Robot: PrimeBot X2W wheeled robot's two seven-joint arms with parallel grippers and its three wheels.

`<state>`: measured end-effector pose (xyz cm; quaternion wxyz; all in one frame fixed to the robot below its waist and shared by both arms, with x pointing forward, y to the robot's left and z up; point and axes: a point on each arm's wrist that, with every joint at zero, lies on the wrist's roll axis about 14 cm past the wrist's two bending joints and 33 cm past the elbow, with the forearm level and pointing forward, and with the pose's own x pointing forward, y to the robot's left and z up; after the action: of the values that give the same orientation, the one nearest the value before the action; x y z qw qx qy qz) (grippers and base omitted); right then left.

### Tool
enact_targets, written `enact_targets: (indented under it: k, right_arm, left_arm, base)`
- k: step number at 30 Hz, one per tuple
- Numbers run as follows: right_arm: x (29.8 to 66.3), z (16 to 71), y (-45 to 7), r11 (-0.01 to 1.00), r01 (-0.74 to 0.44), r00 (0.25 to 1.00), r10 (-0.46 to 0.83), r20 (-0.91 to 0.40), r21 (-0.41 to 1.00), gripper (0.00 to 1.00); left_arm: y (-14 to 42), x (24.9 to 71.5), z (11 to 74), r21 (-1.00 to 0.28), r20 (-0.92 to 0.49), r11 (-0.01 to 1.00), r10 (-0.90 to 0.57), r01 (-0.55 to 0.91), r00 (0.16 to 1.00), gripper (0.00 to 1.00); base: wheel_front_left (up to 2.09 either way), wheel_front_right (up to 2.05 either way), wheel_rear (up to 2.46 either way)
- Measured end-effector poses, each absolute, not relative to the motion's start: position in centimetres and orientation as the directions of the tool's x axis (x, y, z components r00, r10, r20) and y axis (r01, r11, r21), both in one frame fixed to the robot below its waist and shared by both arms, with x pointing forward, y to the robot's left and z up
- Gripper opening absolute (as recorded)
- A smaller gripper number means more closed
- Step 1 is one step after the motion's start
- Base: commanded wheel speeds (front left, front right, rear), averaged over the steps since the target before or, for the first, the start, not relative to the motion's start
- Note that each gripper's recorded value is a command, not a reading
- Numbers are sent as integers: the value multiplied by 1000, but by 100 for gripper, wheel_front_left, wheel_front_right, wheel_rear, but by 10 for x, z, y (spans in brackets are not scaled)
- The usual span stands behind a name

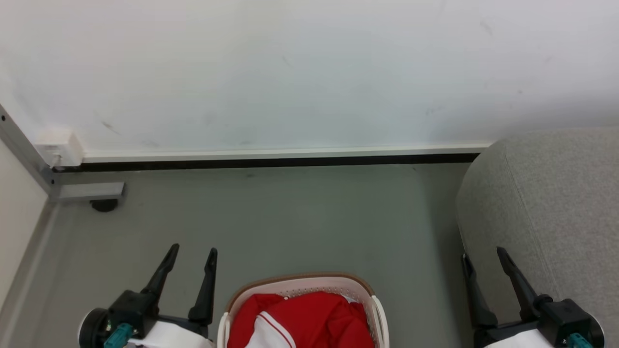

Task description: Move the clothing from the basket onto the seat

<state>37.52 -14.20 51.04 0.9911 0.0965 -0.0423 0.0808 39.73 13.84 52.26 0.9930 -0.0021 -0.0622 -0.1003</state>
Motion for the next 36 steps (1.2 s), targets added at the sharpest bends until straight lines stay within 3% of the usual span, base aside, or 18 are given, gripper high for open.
enact_targets:
  k: [14, 22, 29, 36]
  right_arm:
    - [391, 499, -172, 978, -78, 995, 66, 68, 194, 100]
    - [400, 485, -193, 978, -12, 1000, 6, 30, 208, 100]
    - [411, 475, -209, 975, 39, 999, -42, 6, 218, 100]
    - [428, 463, -224, 976, 75, 997, -74, -12, 203, 100]
  left_arm:
    - [107, 435, 484, -21, 30, 951, -307, 308, 951, 100]
    - [87, 452, 420, -24, -145, 918, -395, 396, 907, 100]
    - [62, 456, 349, -40, -331, 858, -495, 513, 803, 100]
    - [40, 452, 280, -86, -522, 781, -564, 618, 640, 100]
  base:
    - [0, 0, 0]
    - [0, 0, 0]
    - [0, 0, 0]
    - [0, 0, 0]
